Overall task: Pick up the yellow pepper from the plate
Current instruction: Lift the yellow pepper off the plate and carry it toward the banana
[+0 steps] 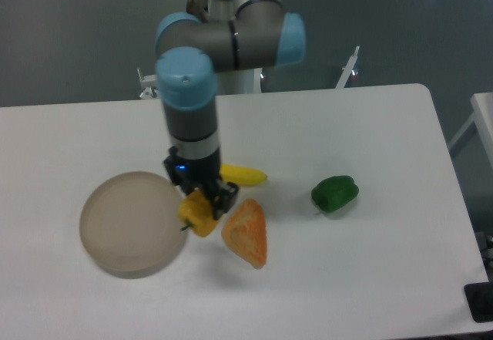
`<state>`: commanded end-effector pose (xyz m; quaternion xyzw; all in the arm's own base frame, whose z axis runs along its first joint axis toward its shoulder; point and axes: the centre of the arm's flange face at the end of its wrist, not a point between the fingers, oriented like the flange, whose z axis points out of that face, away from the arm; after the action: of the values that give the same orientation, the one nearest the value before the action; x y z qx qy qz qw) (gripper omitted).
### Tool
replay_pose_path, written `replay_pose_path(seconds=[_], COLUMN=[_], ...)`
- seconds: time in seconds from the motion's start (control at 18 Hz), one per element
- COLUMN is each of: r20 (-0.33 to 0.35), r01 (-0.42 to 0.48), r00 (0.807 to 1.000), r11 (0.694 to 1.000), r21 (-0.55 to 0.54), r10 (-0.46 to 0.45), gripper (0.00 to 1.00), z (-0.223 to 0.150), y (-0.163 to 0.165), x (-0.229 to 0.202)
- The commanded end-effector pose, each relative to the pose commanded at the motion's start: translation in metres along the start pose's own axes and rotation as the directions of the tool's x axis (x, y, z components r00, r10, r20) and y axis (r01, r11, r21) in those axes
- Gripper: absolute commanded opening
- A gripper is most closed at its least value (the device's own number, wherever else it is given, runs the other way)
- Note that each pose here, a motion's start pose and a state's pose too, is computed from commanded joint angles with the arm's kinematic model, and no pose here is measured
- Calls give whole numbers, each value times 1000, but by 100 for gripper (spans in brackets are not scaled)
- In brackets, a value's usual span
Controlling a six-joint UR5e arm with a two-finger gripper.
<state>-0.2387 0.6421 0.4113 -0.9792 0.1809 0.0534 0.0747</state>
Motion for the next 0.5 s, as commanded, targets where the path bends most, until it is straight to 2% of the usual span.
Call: replay_pose_path(seconds=[0.33,0.5], r20=[-90,-99], r01=[-110,-157], r00=[991,984], r11=[992,985], r21=[-67,-70], r10=[104,150], gripper=[26,27], z=[7,6], y=[61,84], x=[-52,-77])
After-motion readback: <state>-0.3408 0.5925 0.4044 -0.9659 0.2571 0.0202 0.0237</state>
